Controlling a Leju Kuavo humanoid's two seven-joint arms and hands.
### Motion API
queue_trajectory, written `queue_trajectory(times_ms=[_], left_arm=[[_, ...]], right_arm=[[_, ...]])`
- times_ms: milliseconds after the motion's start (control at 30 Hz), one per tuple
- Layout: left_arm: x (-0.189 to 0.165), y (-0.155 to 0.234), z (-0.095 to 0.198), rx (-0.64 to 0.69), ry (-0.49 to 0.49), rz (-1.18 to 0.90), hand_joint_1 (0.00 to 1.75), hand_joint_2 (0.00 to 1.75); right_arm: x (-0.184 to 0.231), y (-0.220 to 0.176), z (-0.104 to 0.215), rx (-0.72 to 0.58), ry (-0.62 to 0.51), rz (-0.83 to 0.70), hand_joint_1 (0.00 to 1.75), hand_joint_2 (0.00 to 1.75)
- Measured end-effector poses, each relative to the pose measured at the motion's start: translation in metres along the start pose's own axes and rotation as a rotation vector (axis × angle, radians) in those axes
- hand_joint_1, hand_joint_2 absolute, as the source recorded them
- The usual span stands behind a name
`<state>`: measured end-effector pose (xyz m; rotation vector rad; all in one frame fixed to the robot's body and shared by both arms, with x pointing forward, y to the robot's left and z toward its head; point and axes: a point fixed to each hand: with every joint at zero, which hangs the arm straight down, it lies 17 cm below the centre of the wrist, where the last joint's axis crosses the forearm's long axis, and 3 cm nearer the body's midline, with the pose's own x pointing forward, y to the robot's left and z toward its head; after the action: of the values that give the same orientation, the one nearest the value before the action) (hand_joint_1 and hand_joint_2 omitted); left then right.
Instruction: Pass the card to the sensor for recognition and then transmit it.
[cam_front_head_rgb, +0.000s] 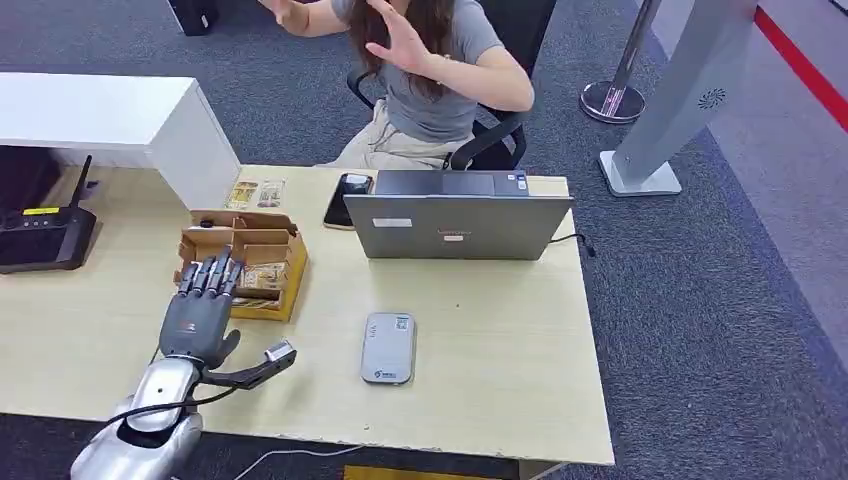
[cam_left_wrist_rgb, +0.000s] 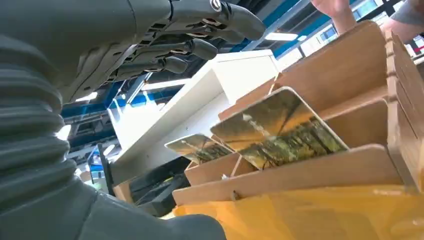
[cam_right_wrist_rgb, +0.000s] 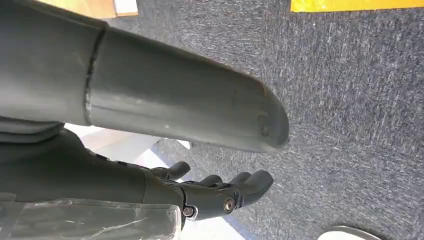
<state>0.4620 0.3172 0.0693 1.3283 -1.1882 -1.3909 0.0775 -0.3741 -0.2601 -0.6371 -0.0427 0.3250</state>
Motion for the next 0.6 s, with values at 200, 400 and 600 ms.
queue_trajectory(times_ms=[200,400,600], left_arm=[[0.001,-0.002,0.000,-0.006,0.003,-0.002,0.00,1.75],[-0.002,-0.001,-0.004,-0.003,0.010,-0.011,0.00,1.75],[-0.005,0.006,-0.011,0.016,0.014,-0.018,0.00,1.75]], right_arm=[[0.000,0.000,0.000,0.000,0.000,0.001,0.00,0.00],[0.002,-0.001,0.000,-0.003,-0.008,0.013,0.00,0.00],[0.003,-0.001,0.000,-0.003,-0.011,0.018,0.00,0.00]])
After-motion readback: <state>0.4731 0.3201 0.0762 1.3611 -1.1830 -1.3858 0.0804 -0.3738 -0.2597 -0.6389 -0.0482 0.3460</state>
